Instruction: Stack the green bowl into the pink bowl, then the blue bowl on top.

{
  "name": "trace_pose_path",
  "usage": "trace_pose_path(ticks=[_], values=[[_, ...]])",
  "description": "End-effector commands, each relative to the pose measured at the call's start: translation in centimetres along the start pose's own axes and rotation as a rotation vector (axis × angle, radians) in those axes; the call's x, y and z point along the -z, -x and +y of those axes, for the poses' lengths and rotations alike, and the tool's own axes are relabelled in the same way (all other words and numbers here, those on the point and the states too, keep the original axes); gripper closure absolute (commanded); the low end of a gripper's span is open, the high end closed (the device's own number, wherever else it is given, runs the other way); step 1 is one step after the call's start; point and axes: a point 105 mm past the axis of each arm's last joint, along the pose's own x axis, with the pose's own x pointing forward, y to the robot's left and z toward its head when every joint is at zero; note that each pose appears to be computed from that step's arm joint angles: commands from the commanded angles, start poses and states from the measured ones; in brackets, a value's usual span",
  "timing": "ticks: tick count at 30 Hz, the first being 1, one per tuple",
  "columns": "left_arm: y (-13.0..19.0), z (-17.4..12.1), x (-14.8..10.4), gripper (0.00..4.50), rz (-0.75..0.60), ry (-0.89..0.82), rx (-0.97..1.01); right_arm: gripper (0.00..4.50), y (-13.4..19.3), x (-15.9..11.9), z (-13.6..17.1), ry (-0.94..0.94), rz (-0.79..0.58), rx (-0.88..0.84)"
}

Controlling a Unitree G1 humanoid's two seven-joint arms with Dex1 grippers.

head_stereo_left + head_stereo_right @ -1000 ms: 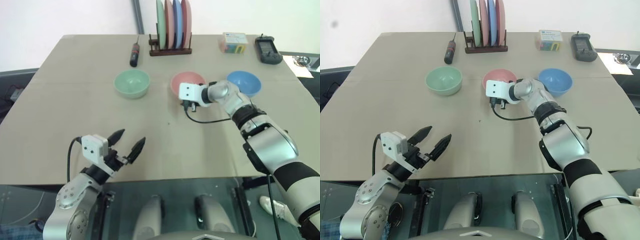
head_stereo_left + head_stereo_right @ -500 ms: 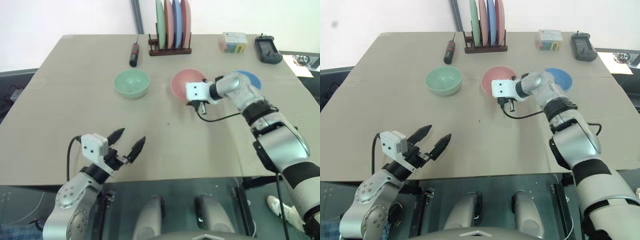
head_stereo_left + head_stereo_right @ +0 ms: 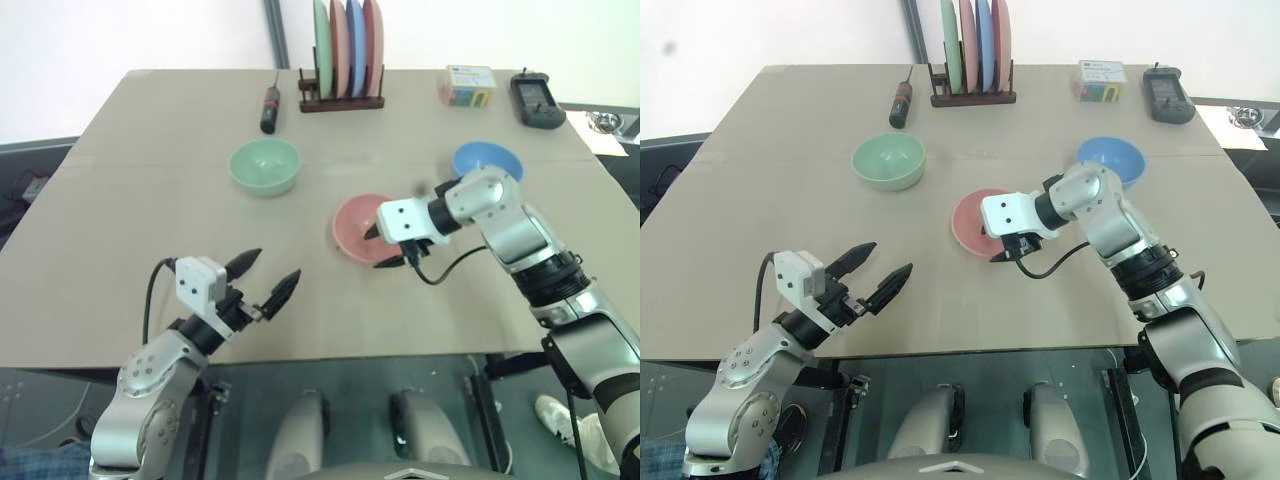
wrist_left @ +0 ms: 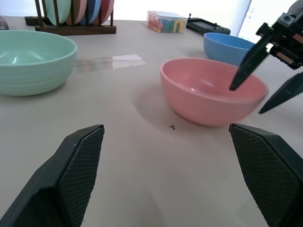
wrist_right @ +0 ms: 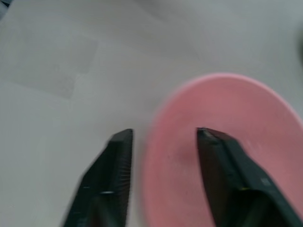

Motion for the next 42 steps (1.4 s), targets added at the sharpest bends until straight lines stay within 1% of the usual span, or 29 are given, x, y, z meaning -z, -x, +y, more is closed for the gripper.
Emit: trace_pose_path(ticks=[1, 4, 6, 10, 12, 15, 19, 21, 24, 28, 29, 30, 31, 32, 38, 42], values=[[-0.6, 0.7, -1.1, 0.00, -0.009, -0.039, 0.027, 0.18, 1.6, -2.4, -1.4, -0.065, -0.116, 0.121], [-2.2, 3.1, -1.8, 0.00, 0.040, -0.132, -0.002, 0.18, 3.7, -3.5, -2.0, -0.206, -0.227, 0.200], [-4.0, 4.5, -3.1, 0.00, 0.050, -0.214, 0.023, 0.18, 5.5, -3.7, -2.1, -0.298, -0.303, 0.279], [-6.6, 5.8, -4.4, 0.00, 0.075, -0.316, 0.096, 0.18, 7.6, -3.6, -1.4, -0.399, -0.381, 0.367], [-8.7, 7.4, -5.1, 0.00, 0.119, -0.427, 0.113, 0.18, 9.0, -3.0, -0.7, -0.445, -0.400, 0.438], [-11.3, 9.4, -5.8, 0.00, 0.168, -0.514, 0.098, 0.18, 10.4, -2.3, -0.2, -0.499, -0.400, 0.530], [-13.5, 10.4, -5.7, 0.00, 0.232, -0.584, 0.111, 0.18, 11.5, -1.5, 0.2, -0.539, -0.374, 0.616], [-14.5, 10.6, -5.5, 0.00, 0.255, -0.598, 0.115, 0.18, 12.0, -1.1, 0.4, -0.555, -0.358, 0.656], [-16.3, 10.2, -4.2, 0.00, 0.329, -0.605, 0.147, 0.18, 13.0, -0.4, 1.2, -0.580, -0.326, 0.714], [-17.3, 9.9, -3.5, 0.00, 0.383, -0.591, 0.170, 0.18, 13.7, -0.1, 1.6, -0.591, -0.307, 0.760], [-17.5, 9.9, -3.5, 0.51, 0.387, -0.581, 0.164, 0.03, 13.8, -0.1, 1.7, -0.593, -0.303, 0.768], [-17.6, 9.9, -3.6, 0.80, 0.392, -0.578, 0.158, 0.03, 13.9, 0.0, 1.7, -0.594, -0.298, 0.776], [-17.7, 10.0, -3.6, 1.22, 0.396, -0.577, 0.154, 0.03, 14.0, 0.0, 1.7, -0.595, -0.296, 0.781], [-17.8, 10.0, -3.6, 1.78, 0.403, -0.587, 0.152, 0.03, 14.1, 0.1, 1.8, -0.597, -0.293, 0.787], [-18.1, 10.0, -3.9, 4.48, 0.417, -0.616, 0.149, 0.03, 14.7, 0.5, 2.0, -0.604, -0.274, 0.813], [-18.6, 9.2, -4.8, 4.48, 0.394, -0.657, 0.190, 0.03, 14.8, 0.5, 1.9, -0.605, -0.275, 0.815]])
